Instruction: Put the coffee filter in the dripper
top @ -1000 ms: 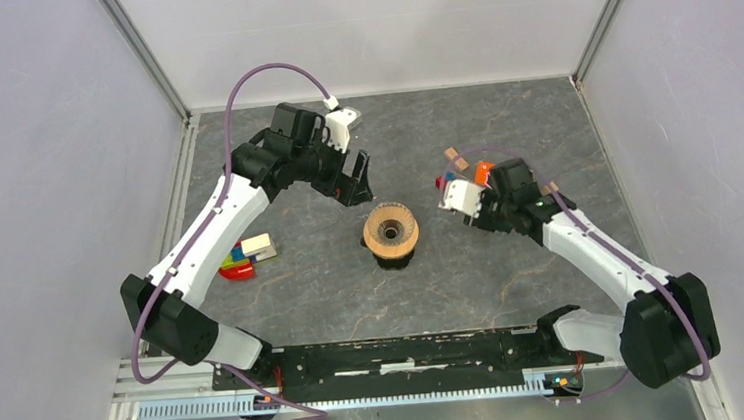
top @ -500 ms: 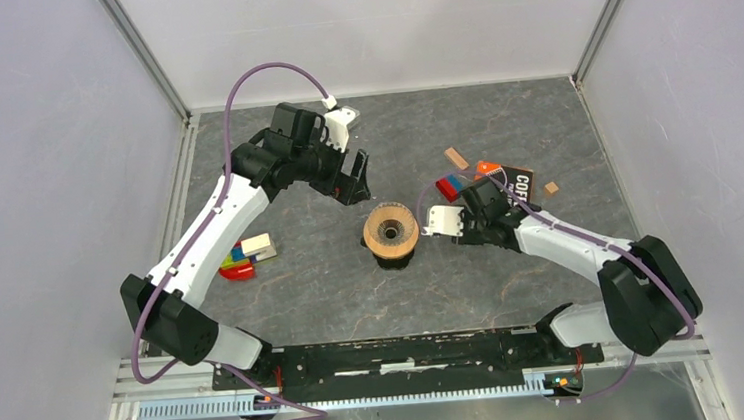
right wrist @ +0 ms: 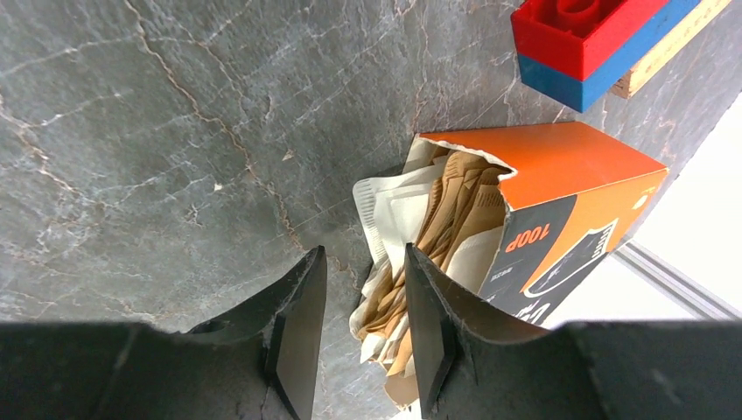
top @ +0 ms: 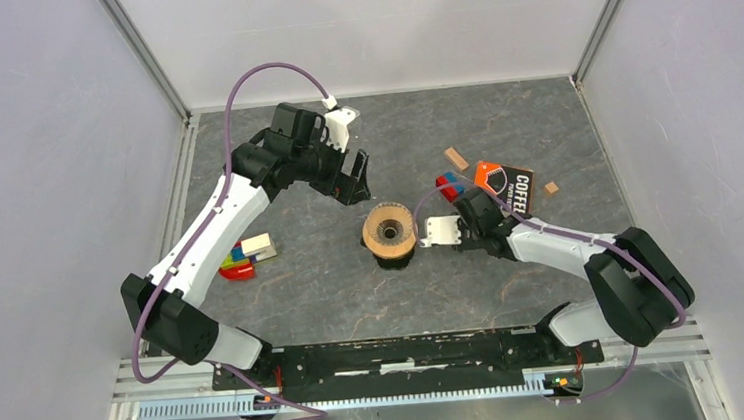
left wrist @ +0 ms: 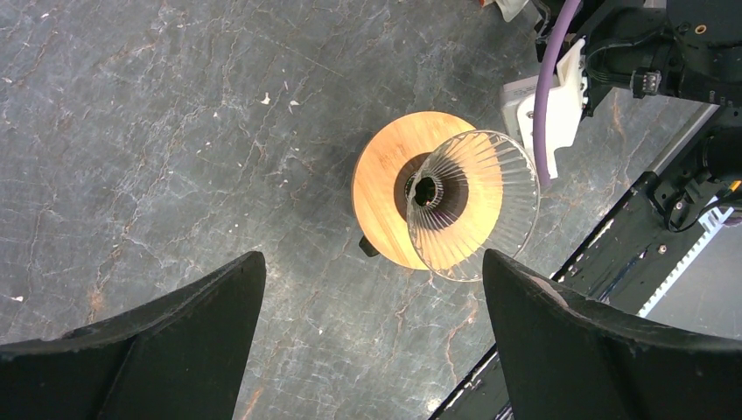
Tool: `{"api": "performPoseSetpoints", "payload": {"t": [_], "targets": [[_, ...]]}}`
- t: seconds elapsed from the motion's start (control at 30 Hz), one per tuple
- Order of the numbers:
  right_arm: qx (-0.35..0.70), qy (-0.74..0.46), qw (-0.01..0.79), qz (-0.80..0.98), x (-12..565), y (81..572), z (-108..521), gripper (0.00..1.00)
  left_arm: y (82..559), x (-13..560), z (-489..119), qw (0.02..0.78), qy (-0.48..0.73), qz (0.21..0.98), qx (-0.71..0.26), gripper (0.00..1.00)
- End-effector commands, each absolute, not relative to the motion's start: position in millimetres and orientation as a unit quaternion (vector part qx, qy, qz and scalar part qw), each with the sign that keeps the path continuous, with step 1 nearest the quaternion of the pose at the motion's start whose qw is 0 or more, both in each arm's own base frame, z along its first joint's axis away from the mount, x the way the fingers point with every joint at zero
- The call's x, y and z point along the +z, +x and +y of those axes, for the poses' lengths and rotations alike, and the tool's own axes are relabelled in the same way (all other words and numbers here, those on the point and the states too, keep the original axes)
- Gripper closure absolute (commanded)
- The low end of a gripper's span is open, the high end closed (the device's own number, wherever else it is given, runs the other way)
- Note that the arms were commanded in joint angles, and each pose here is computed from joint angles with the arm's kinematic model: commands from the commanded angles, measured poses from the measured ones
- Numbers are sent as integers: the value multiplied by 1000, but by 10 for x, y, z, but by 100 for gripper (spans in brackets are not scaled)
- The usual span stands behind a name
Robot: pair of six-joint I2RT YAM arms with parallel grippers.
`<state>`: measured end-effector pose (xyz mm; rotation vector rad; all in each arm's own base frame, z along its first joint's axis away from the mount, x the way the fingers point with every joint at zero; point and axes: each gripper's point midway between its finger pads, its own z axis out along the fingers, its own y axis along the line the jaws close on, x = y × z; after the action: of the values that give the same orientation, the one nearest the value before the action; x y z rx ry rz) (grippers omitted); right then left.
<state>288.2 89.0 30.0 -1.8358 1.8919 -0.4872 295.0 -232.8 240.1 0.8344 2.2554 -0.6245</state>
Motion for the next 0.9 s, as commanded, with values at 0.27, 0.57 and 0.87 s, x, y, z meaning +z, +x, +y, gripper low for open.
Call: {"api": "performPoseSetpoints", "payload": {"t": [0.27,0.57,0.87], "targets": [[-228,-680,236,656,293,3018,882,58,3022,2459,-2340,343,332,847,-234,0],[-247,-676,247,648,246,3030,838,66,3027,2450,-2332,343,331,848,-233,0],[-248,-666,291,640,366,3109,930,91,3021,2442,-2330,341,329,849,-234,0]]}}
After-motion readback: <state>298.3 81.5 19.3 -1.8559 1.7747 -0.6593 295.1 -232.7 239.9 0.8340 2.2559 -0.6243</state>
